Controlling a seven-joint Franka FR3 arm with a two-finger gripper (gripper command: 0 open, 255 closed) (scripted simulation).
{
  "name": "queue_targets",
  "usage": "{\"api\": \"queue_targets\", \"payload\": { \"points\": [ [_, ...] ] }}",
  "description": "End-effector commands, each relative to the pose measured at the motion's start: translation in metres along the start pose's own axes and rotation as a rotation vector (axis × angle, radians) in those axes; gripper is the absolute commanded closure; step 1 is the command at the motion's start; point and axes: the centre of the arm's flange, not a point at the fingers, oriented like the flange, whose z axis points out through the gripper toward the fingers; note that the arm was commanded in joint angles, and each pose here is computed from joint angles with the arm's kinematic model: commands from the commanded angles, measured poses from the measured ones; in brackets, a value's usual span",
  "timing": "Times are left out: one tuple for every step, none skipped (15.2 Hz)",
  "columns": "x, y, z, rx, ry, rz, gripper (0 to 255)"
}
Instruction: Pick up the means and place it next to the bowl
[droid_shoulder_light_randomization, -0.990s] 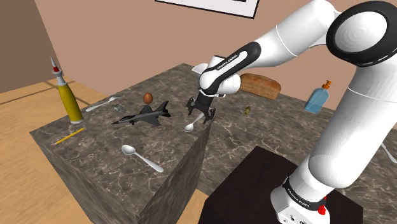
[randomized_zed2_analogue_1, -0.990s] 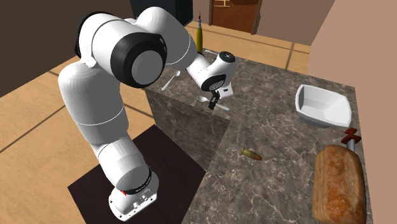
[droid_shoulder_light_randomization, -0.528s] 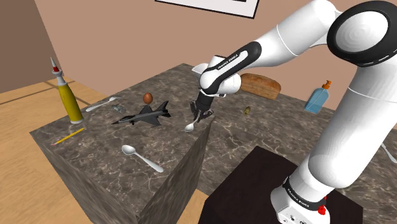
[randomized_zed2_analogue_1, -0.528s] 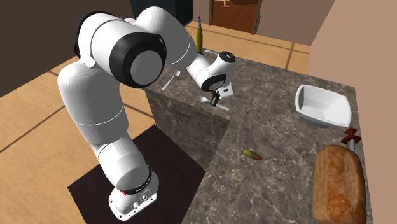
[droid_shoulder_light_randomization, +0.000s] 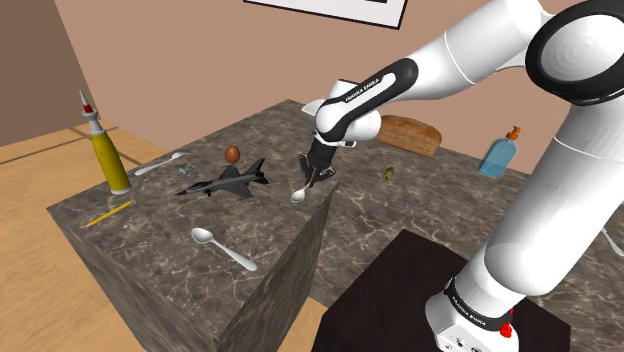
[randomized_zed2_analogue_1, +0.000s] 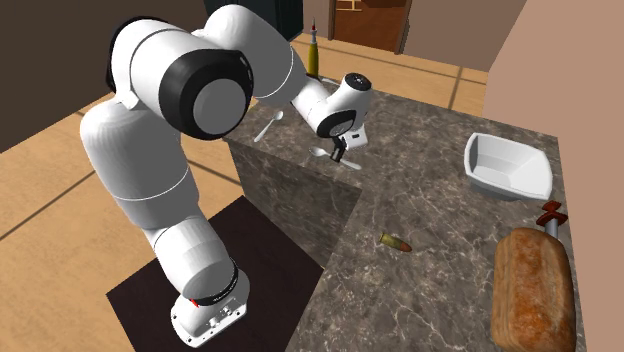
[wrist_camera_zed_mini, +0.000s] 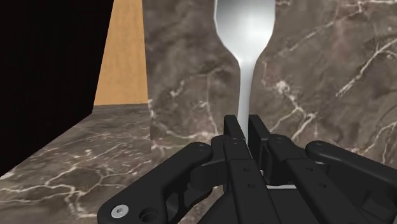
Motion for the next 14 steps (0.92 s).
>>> {"api": "queue_targets", "payload": {
  "points": [
    [-0.001, -0.002, -0.01, 0.0, 0.0, 0.0, 255],
    [-0.002, -0.003, -0.015, 0.0, 0.0, 0.0, 255],
    [-0.003, -0.004, -0.02, 0.0, 0.0, 0.0, 255],
    [-0.003, -0.005, -0.025, 0.0, 0.0, 0.0, 255],
    [-0.004, -0.005, -0.031, 0.0, 0.0, 0.0, 255],
    [-0.005, -0.006, -0.036, 0.0, 0.0, 0.0, 255],
    [-0.006, -0.007, -0.041, 0.0, 0.0, 0.0, 255],
    [-0.006, -0.008, -0.046, 0.0, 0.0, 0.0, 255],
    [-0.007, -0.009, -0.051, 0.0, 0.0, 0.0, 255],
    [-0.008, -0.009, -0.056, 0.0, 0.0, 0.0, 255],
    [-0.009, -0.01, -0.062, 0.0, 0.0, 0.0, 255],
    [-0.009, -0.011, -0.067, 0.0, 0.0, 0.0, 255],
    [-0.01, -0.012, -0.072, 0.0, 0.0, 0.0, 255],
    [-0.011, -0.013, -0.077, 0.0, 0.0, 0.0, 255]
  ]
}}
